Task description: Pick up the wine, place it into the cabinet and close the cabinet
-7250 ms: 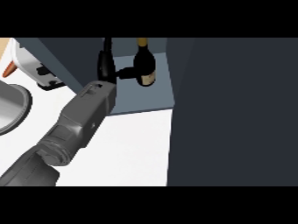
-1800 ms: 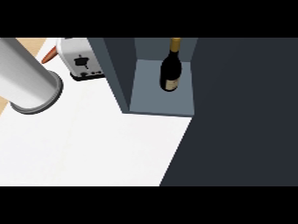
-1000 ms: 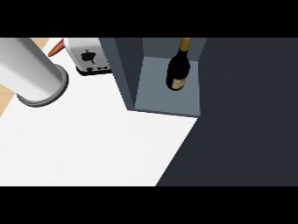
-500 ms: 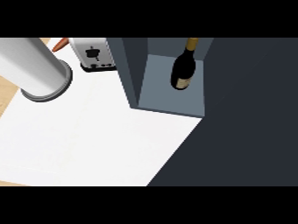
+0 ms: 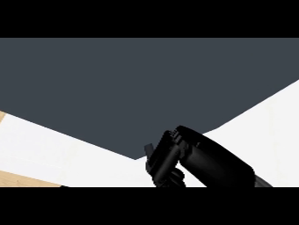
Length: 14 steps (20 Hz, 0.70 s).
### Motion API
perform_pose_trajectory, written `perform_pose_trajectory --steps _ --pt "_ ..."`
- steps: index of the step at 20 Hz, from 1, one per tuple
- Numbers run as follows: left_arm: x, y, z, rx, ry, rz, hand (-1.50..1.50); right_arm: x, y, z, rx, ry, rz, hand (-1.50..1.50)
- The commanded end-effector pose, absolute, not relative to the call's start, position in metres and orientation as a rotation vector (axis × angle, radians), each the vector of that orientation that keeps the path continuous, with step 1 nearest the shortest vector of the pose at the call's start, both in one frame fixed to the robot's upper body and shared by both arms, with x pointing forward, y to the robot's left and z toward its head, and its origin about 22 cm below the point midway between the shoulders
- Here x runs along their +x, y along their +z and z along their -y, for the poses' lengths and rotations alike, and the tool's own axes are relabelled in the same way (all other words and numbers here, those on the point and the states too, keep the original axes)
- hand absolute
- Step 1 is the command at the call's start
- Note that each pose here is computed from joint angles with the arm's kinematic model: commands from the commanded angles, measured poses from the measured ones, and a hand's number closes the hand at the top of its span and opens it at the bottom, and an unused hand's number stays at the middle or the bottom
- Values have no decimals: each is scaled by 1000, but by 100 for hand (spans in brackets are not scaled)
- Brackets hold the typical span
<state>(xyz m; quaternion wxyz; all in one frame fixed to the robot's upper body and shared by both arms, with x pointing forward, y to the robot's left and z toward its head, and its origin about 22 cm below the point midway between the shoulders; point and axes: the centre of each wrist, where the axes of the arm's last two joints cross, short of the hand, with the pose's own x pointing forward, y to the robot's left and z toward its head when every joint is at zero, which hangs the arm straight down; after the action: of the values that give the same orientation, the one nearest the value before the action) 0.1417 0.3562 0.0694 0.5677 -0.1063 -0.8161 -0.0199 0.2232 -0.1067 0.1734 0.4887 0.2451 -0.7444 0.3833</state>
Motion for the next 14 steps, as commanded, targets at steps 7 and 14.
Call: perform_pose_trajectory --steps 7,14 --pt "151 72 -351 -287 -61 1938 150 295 216 59 317 837 1870 150" --pt "161 78 -351 -305 -82 1945 150 344 236 41 257 773 1834 150"
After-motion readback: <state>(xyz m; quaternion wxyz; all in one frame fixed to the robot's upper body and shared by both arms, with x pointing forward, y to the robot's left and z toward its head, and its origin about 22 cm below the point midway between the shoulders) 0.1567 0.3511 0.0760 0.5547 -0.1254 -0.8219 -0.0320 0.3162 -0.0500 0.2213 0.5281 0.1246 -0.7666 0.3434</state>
